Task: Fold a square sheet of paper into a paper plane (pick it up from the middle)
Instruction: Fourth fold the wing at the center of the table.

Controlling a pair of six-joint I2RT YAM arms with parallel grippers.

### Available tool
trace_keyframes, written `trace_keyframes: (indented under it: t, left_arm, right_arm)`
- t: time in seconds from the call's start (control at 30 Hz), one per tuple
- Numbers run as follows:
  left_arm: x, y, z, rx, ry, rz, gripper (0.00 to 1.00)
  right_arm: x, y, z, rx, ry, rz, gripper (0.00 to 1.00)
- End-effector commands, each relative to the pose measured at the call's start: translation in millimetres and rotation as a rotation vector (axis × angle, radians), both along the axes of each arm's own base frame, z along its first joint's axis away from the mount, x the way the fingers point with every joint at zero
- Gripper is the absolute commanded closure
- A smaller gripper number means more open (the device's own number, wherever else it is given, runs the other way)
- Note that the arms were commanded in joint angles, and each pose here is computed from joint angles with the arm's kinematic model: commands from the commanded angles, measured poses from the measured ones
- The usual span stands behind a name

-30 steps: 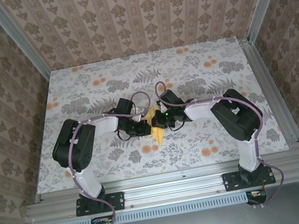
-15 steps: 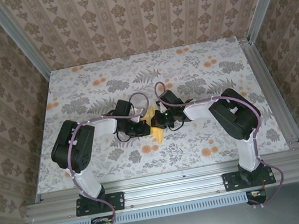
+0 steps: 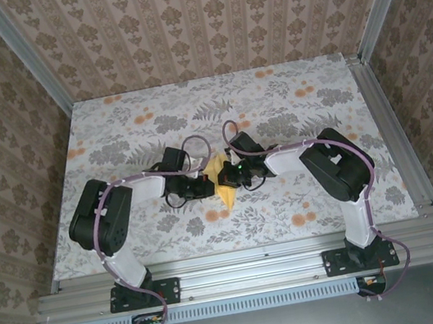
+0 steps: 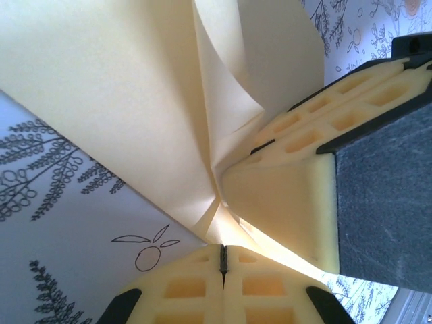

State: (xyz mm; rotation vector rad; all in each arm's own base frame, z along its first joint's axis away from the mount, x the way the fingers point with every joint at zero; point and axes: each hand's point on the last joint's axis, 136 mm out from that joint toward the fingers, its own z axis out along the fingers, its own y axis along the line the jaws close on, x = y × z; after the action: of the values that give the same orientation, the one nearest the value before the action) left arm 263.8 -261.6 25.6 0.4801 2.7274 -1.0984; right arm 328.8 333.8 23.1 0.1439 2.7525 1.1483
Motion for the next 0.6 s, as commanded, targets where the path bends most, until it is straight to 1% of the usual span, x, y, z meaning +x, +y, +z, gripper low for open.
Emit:
trace_keyframes:
  t: [0.0, 0.33, 0.47, 0.5, 0.57]
  left_arm:
    - [6.3, 2.2, 11.4, -0.024, -0.033, 0.028, 1.0]
    - [21.2, 6.9, 20.7, -0.039, -0.068, 0.074, 1.0]
    - [27.1, 4.9, 16.7, -0.034, -0.063, 0.08, 1.0]
    - [35.2, 12.7, 14.4, -0.027, -0.06, 0.109, 1.0]
    - [38.7, 12.0, 11.3, -0.023, -0.056, 0.112, 1.0]
  right_arm:
    - [-5.6, 1.9, -8.4, -0.009, 0.032, 0.005, 1.0]
    - [-5.4, 4.3, -8.1, -0.013, 0.026, 0.018, 1.0]
    - [-6.0, 6.2, -8.2, -0.013, 0.026, 0.025, 1.0]
    - [-6.0, 6.2, -8.4, -0.013, 0.026, 0.025, 1.0]
    - [-6.3, 6.0, -8.5, -0.014, 0.025, 0.027, 1.0]
